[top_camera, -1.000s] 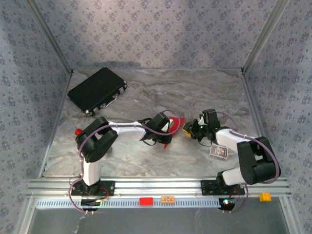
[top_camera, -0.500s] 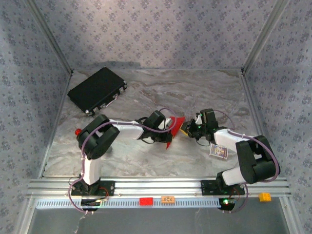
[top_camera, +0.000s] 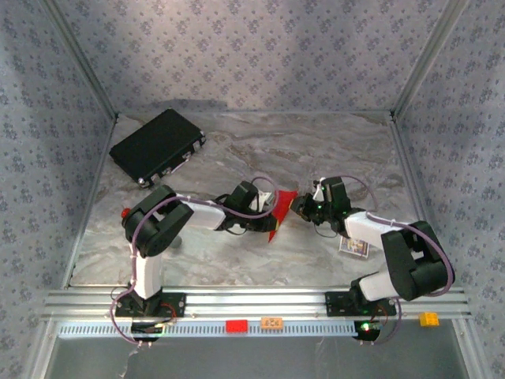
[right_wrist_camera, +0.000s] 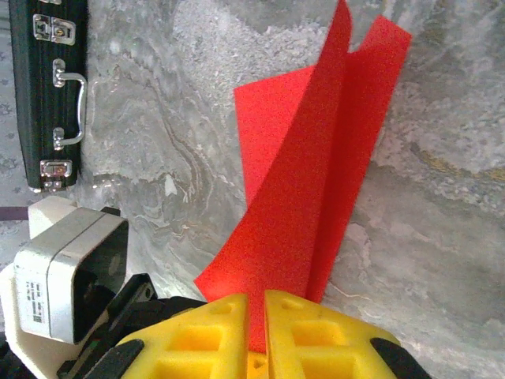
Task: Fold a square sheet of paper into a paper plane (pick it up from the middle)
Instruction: Fold the wing for the fifth time at the center of the table.
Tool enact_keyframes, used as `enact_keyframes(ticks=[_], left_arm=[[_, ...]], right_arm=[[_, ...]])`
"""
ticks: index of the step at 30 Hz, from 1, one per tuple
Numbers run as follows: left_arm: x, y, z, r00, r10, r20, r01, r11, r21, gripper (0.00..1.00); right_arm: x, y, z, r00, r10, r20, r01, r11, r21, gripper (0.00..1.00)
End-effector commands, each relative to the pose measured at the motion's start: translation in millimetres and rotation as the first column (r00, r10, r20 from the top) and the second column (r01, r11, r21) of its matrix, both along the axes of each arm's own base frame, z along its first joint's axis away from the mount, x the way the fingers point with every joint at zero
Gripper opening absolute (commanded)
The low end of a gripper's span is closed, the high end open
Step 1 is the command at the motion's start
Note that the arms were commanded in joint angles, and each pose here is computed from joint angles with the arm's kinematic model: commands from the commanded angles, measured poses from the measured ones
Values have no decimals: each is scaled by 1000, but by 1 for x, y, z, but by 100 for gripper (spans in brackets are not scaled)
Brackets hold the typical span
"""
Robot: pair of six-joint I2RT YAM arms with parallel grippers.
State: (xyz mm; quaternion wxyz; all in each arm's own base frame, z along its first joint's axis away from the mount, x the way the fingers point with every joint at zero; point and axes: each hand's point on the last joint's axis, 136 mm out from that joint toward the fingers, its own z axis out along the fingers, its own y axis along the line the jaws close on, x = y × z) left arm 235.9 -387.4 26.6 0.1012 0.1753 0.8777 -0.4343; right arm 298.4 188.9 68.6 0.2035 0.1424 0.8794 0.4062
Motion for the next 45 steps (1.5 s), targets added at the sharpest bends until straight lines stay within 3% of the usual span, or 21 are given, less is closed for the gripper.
enact_keyframes(ticks=[1,13,45], left_arm=[[-13,4,1,999,-50,10,50,999,-17,0],[-13,14,-17,989,4,-149,-12,998,-54,0],[-9,25,-43,950,102,-296,-89,994,57,0]], right_arm=[[-1,4,5,998,26,57,-26,1000,-7,16],[-4,32,4,986,167,27,-168,984,55,16],[12,33,-24,984,177,-36,-172,980,103,16]])
